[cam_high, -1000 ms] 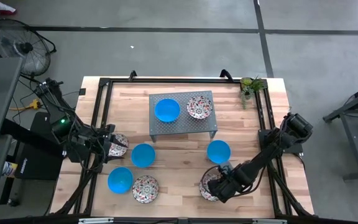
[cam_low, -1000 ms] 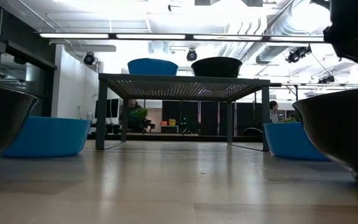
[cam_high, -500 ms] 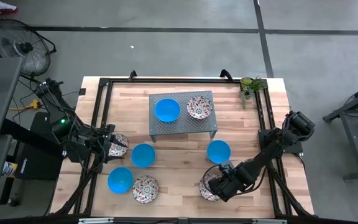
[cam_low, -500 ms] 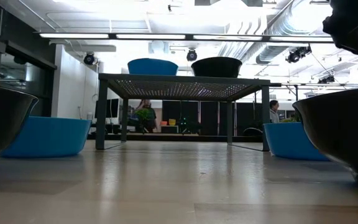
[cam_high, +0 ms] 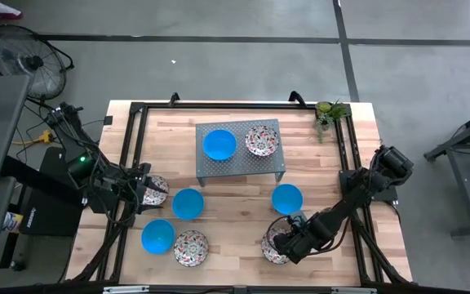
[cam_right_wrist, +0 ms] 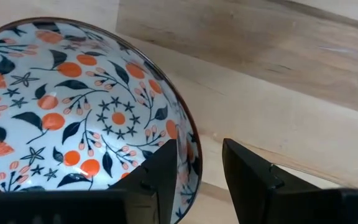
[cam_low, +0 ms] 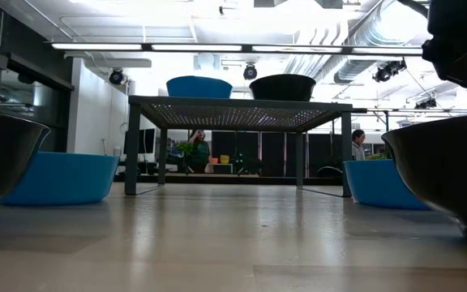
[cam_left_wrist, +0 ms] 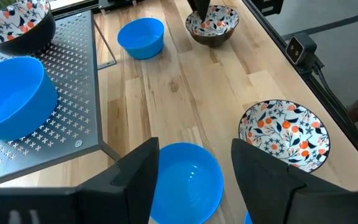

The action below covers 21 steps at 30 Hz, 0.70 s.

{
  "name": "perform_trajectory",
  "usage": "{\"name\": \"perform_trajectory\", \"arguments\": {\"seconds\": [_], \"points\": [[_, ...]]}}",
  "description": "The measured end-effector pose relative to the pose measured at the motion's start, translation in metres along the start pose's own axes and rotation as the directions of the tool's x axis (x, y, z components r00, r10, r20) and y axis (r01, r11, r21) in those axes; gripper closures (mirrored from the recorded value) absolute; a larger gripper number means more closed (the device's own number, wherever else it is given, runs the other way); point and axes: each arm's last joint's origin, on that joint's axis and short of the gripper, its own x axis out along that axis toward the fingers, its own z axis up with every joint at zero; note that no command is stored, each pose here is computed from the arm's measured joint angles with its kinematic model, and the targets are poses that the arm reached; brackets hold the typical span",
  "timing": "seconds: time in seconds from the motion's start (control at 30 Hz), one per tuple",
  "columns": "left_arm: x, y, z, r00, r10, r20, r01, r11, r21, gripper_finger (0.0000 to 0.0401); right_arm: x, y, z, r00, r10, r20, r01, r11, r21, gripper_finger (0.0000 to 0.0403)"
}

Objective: Pick & Place Mini bowls
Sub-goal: Stack the white bowl on top of the white bowl on the shelf

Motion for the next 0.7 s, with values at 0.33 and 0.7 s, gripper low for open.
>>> {"name": "perform_trajectory", "arguments": {"seconds": [0.33,0.7], "points": [[-0.0001,0.0003,-0.0007,1.000,0.003,-0.007,-0.003,1.000,0.006,0.0204,-0.0059,-0.0005,0.0004,1.000,0.011,-0.006,-0.011,1.000,-0.002,0.0286],[-0.0001,0.0003,-0.0007,1.000,0.003,-0.007,-0.002,1.000,0.005,0.0204,-0.0059,0.0011,0.0009,1.000,0.024,-0.011,-0.024,1.000,-0.011,0.0341]]}}
